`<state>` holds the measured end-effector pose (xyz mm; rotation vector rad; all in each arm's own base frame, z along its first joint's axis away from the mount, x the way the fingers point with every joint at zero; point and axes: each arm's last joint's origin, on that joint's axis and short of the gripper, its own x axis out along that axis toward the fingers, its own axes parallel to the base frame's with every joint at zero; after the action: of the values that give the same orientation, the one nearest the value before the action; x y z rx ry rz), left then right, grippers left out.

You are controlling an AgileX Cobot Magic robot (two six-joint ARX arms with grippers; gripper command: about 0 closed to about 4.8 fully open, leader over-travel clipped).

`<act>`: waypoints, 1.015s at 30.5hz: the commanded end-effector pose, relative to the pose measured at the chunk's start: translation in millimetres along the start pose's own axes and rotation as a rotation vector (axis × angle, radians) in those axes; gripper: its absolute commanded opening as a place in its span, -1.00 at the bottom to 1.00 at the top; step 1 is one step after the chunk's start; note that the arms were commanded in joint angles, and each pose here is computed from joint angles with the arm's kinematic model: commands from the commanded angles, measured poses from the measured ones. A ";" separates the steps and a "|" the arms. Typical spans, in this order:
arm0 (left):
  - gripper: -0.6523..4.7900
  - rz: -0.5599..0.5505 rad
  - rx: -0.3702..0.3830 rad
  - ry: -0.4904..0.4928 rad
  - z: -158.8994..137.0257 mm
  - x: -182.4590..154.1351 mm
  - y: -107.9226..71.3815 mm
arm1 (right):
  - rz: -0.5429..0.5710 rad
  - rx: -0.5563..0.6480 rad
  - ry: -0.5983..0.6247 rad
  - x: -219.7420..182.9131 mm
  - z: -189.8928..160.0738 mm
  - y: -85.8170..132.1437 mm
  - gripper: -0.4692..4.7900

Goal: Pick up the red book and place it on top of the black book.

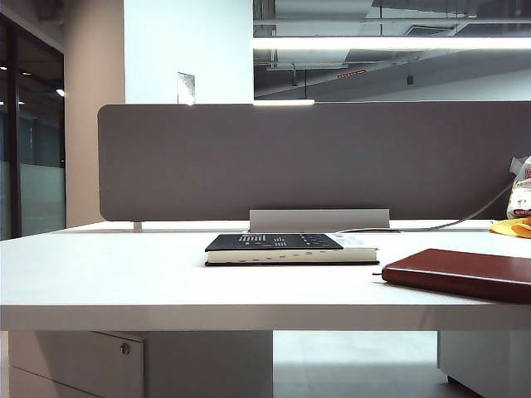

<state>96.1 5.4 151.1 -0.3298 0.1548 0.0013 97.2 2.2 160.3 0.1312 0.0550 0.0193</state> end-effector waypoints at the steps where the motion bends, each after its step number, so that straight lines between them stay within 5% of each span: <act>1: -0.66 -0.033 -0.002 0.034 -2.7 0.3 -0.3 | 0.000 0.006 0.022 0.2 -2.9 -0.2 -0.34; 16: -0.66 -0.102 0.043 0.049 -2.9 0.2 -2.5 | -0.106 0.065 0.015 0.0 -3.4 -3.4 -0.35; 23: -0.67 -0.125 0.060 0.055 -3.5 0.3 -4.6 | -0.147 0.098 0.016 -0.2 -4.1 -4.7 -0.52; 31: -0.70 -0.180 0.102 0.072 -7.1 0.2 -14.5 | -0.113 0.111 0.035 0.6 -5.3 -3.9 -0.52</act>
<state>95.8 -9.4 151.2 -0.2489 0.1787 -0.2022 96.9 -1.3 155.2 0.2249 0.0954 -0.1057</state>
